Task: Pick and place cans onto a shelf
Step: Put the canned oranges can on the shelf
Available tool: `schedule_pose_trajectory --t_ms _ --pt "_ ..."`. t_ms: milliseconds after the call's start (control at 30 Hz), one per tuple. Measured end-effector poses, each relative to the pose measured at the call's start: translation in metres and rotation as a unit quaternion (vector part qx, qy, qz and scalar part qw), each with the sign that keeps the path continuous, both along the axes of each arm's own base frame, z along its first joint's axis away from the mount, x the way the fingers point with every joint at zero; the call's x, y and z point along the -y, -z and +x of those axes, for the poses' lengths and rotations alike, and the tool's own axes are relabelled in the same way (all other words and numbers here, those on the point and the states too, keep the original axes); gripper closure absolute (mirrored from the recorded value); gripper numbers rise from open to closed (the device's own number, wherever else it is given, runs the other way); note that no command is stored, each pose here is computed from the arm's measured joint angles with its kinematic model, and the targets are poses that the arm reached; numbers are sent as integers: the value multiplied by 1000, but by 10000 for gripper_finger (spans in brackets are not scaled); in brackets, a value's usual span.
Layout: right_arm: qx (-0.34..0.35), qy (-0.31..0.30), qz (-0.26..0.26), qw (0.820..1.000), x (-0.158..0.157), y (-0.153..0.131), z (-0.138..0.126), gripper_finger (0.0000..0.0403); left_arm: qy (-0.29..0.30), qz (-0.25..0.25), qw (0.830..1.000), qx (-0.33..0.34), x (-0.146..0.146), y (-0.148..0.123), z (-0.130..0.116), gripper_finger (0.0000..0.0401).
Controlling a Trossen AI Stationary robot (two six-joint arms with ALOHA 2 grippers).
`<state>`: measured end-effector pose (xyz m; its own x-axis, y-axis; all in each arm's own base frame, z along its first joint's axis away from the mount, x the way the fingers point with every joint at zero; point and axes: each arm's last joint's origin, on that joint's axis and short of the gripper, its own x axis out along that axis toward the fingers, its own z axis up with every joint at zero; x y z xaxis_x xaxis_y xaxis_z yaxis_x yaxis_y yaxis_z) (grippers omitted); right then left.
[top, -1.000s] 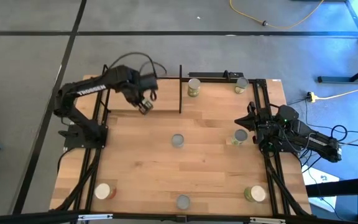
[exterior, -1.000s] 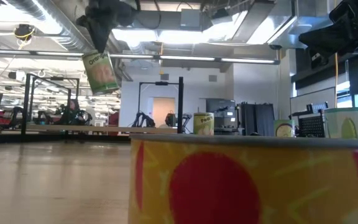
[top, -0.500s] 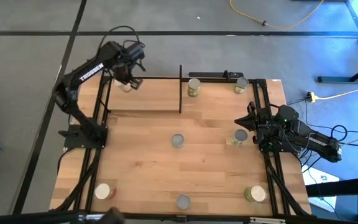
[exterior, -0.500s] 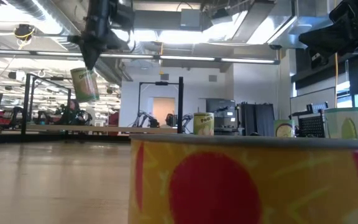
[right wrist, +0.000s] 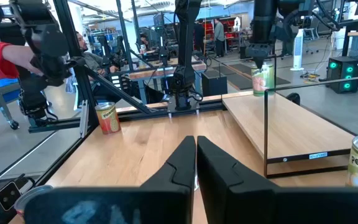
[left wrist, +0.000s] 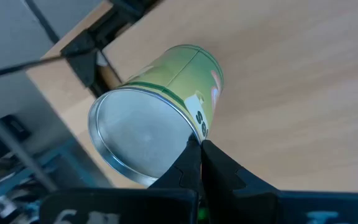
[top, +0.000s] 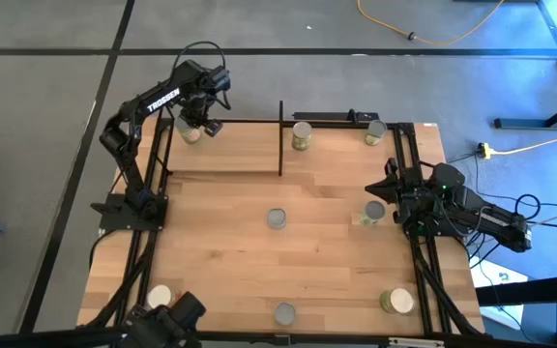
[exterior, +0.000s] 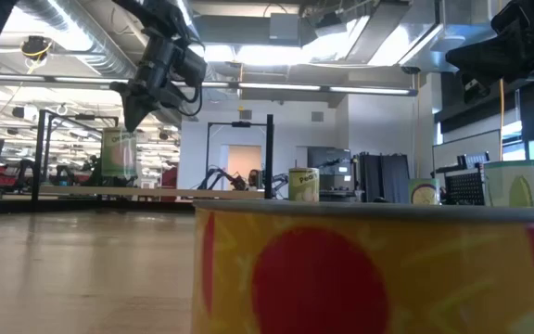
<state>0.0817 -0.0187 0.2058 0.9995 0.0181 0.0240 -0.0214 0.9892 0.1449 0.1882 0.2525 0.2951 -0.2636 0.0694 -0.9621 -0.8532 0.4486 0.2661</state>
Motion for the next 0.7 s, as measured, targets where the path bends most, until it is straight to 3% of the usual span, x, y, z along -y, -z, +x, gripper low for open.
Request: schedule_pose_trajectory --t_ms 367,700 --pt "0 0 0 1000 0 0 0 384 -31 4 999 -23 -15 5 -16 401" --pt "0 0 -1 1000 0 0 0 384 -53 9 999 11 -25 6 -23 401"
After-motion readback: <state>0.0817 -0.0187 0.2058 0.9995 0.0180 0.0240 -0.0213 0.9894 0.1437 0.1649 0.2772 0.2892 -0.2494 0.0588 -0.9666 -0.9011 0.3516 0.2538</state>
